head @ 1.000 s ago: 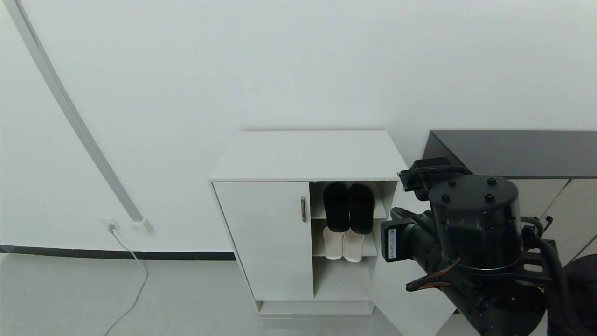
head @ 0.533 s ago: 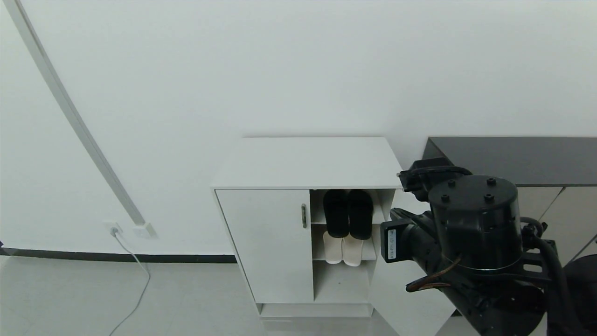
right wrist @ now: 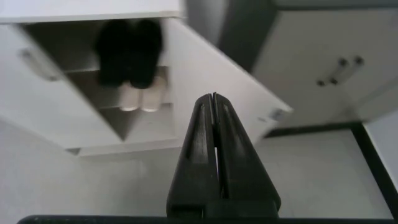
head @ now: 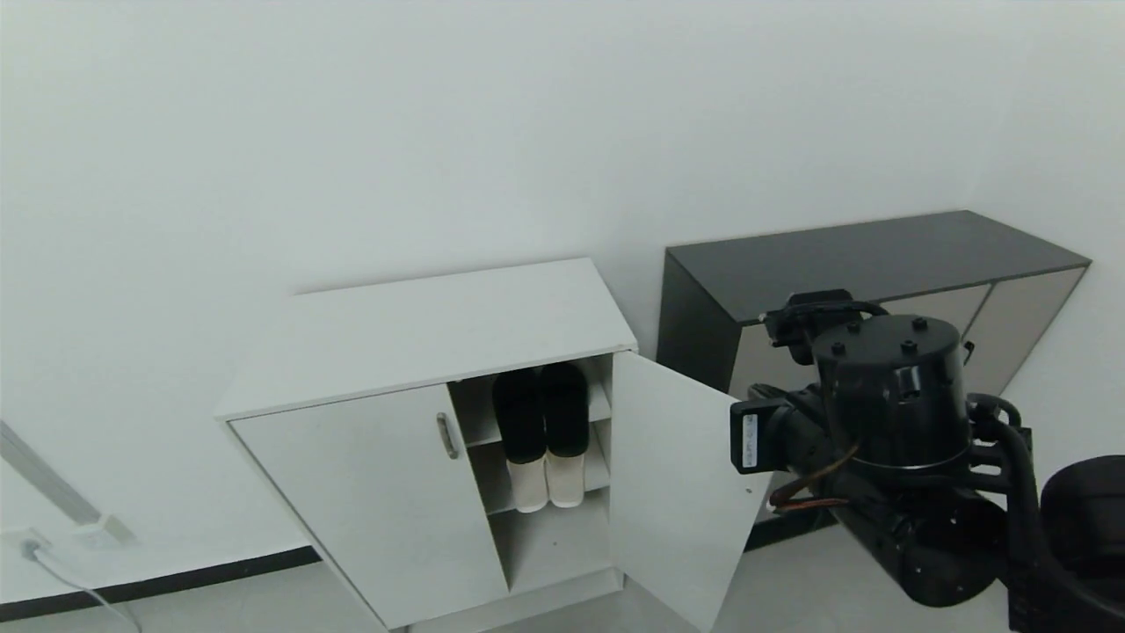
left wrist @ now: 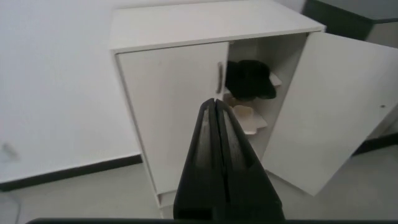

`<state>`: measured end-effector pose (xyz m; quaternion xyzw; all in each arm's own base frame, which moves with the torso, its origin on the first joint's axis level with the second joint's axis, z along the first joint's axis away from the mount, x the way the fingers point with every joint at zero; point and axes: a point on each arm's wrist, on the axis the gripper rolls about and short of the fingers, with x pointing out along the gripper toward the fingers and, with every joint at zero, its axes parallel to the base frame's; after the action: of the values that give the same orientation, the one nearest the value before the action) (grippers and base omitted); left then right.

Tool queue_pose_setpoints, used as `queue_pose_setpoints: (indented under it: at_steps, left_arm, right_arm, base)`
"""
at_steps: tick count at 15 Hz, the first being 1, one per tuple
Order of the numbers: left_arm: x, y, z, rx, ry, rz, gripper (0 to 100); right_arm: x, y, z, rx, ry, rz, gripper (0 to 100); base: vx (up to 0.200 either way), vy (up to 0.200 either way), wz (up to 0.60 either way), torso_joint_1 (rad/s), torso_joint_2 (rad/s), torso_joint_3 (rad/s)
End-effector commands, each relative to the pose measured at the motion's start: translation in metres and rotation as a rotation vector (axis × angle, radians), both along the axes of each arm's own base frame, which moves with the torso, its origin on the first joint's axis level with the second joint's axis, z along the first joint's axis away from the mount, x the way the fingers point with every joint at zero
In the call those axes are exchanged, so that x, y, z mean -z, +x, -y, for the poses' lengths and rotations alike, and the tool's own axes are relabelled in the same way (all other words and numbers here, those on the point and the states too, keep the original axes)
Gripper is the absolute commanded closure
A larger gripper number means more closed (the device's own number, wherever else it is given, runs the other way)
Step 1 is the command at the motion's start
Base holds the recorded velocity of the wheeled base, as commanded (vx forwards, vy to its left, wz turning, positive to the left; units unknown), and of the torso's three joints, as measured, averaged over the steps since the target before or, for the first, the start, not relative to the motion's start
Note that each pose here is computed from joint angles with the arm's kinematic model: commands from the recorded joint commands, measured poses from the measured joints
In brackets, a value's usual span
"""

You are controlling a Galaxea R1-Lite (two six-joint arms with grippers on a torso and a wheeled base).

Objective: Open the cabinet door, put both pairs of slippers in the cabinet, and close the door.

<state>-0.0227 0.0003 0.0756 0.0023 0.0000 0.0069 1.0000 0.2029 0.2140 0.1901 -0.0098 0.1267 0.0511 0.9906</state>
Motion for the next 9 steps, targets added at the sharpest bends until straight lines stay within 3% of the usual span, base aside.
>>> queue_pose_setpoints:
  at_steps: [1,4,8,9]
  left_arm:
    - [0.0,0.0,0.0,-0.002,0.0,0.0,100]
    - [0.0,0.0,0.0,-0.002,0.0,0.0,100]
    - [0.0,0.0,0.0,-0.002,0.0,0.0,100]
    - [0.0,0.0,0.0,-0.002,0.0,0.0,100]
  right_arm:
    - [0.006,0.014,0.005,0.019,0.0,-0.014,100]
    - [0.01,0.042,0.018,0.033,0.042,-0.014,100]
    - [0.014,0.069,0.034,0.019,0.088,-0.015,100]
    - [0.016,0.075,0.037,0.025,0.093,-0.02,100]
  base:
    - [0.0,0.0,0.0,0.0,0.0,0.0]
    - [0.0,0.0,0.0,0.0,0.0,0.0]
    - [-0.2,0.0,0.0,0.001,0.0,0.001]
    - [0.0,0.0,0.0,0.0,0.0,0.0]
